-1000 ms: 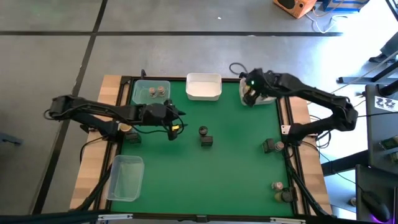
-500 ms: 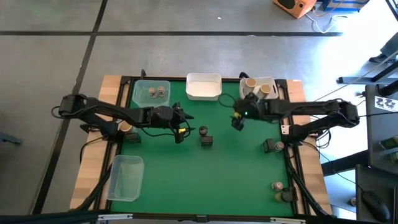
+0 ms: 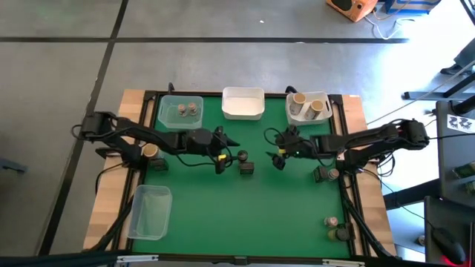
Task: Sort spices by type
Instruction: Put the black seasoning bottle into the left white bin
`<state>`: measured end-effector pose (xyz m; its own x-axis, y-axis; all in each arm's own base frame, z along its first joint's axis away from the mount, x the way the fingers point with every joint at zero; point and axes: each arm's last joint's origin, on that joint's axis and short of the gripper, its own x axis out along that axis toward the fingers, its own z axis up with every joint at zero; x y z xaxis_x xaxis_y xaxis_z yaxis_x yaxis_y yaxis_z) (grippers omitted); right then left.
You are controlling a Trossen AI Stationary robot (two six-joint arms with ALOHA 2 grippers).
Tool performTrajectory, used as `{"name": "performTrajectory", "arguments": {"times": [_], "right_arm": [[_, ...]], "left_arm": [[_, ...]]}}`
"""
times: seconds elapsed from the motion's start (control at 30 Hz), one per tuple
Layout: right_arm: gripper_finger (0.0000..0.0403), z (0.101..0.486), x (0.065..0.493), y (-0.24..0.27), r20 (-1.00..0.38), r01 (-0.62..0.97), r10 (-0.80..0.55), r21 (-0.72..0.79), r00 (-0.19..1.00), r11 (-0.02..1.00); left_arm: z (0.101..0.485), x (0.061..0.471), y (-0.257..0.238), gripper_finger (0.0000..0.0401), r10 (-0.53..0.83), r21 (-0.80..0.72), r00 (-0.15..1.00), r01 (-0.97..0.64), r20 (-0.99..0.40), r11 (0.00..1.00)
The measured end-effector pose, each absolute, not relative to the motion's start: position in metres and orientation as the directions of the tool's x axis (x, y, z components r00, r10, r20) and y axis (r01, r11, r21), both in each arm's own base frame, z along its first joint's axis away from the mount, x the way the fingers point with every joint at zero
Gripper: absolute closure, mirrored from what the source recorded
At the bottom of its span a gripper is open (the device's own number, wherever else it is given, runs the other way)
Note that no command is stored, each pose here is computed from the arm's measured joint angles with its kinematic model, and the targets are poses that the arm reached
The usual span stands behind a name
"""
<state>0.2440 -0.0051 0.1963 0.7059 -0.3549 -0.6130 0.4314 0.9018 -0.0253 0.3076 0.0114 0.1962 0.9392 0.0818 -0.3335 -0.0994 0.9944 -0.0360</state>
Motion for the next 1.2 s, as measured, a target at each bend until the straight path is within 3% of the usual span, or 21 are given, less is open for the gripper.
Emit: {"name": "performTrajectory", "arguments": {"times": [0.23, 0.93, 1.2], "right_arm": [[0.0013, 0.185, 0.239, -0.006, -0.612, 0.46, -0.358, 0.01, 0.705, 0.888], [0.0013, 0.186, 0.24, -0.007, -0.593, 0.472, -0.371, 0.017, 0.714, 0.881], [0.0013, 0.186, 0.24, -0.007, -0.594, 0.473, -0.373, 0.015, 0.713, 0.881]], "left_arm": [[0.179, 0.32, 0.012, 0.0162, 0.083, -0.034, 0.95, -0.098, -0.302, 0.995], [0.141, 0.33, 0.015, 0.0163, 0.091, -0.022, 0.922, -0.107, -0.376, 0.994], [0.141, 0.33, 0.016, 0.0215, 0.095, -0.012, 0.923, -0.107, -0.373, 0.994]]}}
